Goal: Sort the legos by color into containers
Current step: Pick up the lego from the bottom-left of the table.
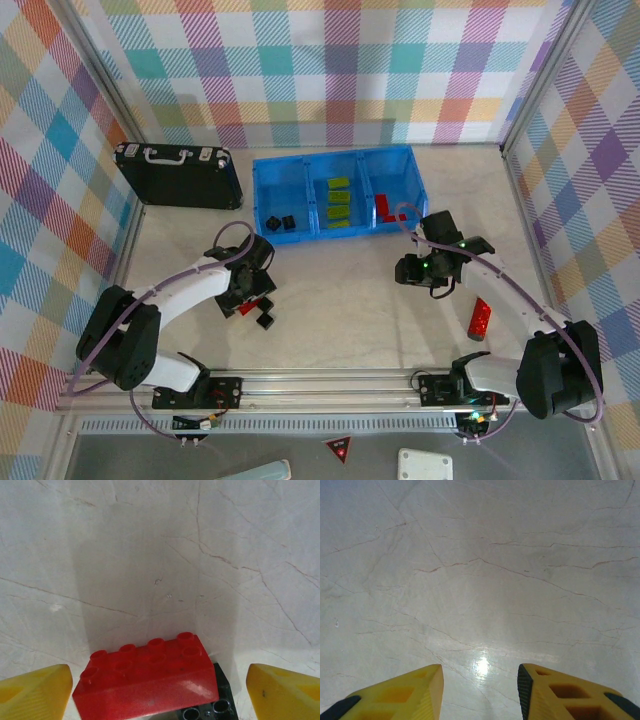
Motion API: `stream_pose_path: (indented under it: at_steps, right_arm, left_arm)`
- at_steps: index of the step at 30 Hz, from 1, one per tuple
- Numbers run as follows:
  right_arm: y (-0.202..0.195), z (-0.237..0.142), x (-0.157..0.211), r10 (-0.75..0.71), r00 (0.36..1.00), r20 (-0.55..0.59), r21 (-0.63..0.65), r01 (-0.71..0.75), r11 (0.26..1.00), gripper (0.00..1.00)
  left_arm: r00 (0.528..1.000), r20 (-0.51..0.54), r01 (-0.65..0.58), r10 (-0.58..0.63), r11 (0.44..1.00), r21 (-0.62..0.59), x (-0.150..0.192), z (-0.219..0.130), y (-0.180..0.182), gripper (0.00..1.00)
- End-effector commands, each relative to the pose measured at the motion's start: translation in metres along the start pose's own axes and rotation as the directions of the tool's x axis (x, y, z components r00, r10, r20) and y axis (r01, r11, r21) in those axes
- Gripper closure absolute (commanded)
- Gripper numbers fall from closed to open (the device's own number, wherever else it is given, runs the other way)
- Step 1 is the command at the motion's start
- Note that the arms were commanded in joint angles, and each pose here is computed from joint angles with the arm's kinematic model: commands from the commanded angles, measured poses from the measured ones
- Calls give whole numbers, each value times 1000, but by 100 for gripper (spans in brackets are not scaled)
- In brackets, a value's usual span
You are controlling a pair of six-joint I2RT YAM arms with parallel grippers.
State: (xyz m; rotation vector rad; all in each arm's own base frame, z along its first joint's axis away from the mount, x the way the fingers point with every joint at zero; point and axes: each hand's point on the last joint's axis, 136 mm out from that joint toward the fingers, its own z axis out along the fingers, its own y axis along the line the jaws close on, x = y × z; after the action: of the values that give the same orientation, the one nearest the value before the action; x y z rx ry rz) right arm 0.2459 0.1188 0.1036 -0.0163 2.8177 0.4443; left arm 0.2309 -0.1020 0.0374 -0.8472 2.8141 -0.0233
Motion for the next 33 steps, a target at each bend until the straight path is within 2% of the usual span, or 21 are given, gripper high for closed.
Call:
stream_pose_path:
  at_steps: [1,8,14,18,25,28,33]
  right_arm:
    - [-1,-1,3,-11,1000,1,-11,11,1000,55]
    - [0,0,3,-10,1000,-2,-12,10,1000,55]
    - [0,0,3,-11,1000,-2,-15,11,1000,55]
    - [2,-2,2,-12,1000,8,-25,12,1000,55]
    - [17,-13,-5,7,997,72,-113,1,994,54]
    - [33,-18,-7,31,994,102,-211,-9,978,54]
    - [60,-30,-14,80,982,170,-385,-8,923,53]
  left_arm:
    - [999,-38,22,-23,1000,-19,6,9,6,14]
    - [998,-51,24,-25,1000,-13,9,14,6,27]
    - [999,-44,14,-14,1000,5,5,7,1,31]
    - [1000,-17,16,-15,998,60,-3,-7,-10,34]
    - [998,19,45,-53,959,281,-19,-47,-51,36]
    - [997,28,59,-75,920,387,-25,-67,-71,37]
    - [991,30,93,-132,826,556,-35,-103,-97,39]
